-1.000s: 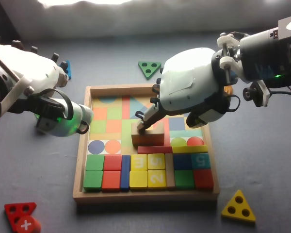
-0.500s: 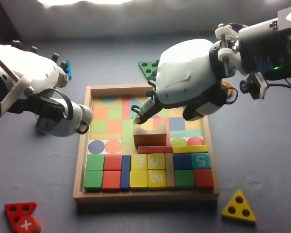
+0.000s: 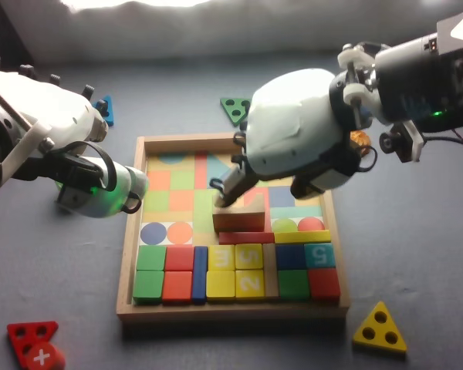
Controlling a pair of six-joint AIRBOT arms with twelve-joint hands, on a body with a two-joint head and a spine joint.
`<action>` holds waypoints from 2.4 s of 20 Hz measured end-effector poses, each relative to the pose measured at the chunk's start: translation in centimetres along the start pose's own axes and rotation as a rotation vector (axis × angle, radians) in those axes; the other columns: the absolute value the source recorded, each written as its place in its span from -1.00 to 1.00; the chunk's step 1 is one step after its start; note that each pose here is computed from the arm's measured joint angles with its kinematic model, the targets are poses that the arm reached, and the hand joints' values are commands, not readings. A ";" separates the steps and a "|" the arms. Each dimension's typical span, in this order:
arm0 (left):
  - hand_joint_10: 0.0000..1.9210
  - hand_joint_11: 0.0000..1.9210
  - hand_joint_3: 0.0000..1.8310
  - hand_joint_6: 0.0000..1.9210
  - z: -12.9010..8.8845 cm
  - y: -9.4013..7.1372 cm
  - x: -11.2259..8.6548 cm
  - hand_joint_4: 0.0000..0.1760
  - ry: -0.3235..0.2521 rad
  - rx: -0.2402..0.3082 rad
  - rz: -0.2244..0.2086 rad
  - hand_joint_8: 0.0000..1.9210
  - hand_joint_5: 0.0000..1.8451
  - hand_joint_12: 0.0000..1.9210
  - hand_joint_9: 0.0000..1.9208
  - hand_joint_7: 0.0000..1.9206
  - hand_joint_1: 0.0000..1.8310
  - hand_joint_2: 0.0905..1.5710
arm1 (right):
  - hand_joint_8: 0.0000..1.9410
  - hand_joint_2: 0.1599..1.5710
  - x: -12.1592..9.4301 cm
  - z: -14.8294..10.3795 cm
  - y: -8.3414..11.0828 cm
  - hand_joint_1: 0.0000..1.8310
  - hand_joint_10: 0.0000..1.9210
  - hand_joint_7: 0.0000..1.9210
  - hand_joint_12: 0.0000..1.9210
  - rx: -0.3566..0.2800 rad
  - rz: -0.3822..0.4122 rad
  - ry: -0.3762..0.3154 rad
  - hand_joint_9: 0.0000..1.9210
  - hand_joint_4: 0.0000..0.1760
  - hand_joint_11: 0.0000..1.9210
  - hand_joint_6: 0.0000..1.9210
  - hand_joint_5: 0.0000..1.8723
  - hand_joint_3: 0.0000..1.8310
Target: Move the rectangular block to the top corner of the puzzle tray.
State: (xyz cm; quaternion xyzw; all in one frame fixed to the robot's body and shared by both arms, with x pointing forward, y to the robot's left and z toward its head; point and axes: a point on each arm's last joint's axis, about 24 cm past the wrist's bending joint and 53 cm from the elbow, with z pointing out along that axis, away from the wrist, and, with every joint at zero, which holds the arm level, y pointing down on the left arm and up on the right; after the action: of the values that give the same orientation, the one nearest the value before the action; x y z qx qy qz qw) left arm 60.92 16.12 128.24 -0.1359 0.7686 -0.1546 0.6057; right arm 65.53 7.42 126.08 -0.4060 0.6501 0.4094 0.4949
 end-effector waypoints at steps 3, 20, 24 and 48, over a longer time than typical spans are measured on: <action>-0.99 -0.86 -1.00 -1.00 0.0 0.0 0.0 -1.00 0.000 0.002 0.000 -1.00 -0.65 -0.31 -0.49 -0.50 -1.00 0.66 | 1.00 0.47 0.2 0.1 0.0 0.91 1.00 0.28 1.00 0.002 0.000 0.004 0.65 -1.00 0.87 -0.97 -0.49 -1.00; -0.99 -0.87 -1.00 -0.99 0.0 0.0 -0.1 -1.00 -0.005 0.002 0.006 -0.99 -0.63 -0.30 -0.47 -0.47 -1.00 0.66 | 1.00 0.46 0.9 -0.8 -0.8 0.91 1.00 0.29 1.00 0.014 0.021 0.011 0.64 -1.00 0.85 -0.99 -0.46 -1.00; -1.00 -0.88 -1.00 -0.99 0.0 0.0 -0.1 -1.00 -0.005 0.003 0.006 -0.99 -0.63 -0.30 -0.48 -0.47 -1.00 0.67 | 1.00 0.47 1.4 -1.9 -1.4 0.91 1.00 0.32 1.00 0.021 0.029 0.019 0.66 -1.00 0.87 -1.00 -0.51 -1.00; -1.00 -0.86 -1.00 -1.00 0.0 0.0 0.0 -1.00 -0.005 0.002 0.008 -1.00 -0.61 -0.28 -0.45 -0.44 -1.00 0.67 | 1.00 0.46 2.2 -4.7 -3.3 0.93 1.00 0.34 1.00 0.042 -0.023 0.037 0.67 -1.00 0.88 -1.00 -0.49 -1.00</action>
State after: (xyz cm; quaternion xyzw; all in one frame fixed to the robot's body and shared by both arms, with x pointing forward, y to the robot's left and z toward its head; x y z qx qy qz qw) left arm 60.95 16.12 128.27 -0.1327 0.7676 -0.1528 0.6082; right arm 66.71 1.63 124.37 -0.4104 0.6628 0.3826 0.4959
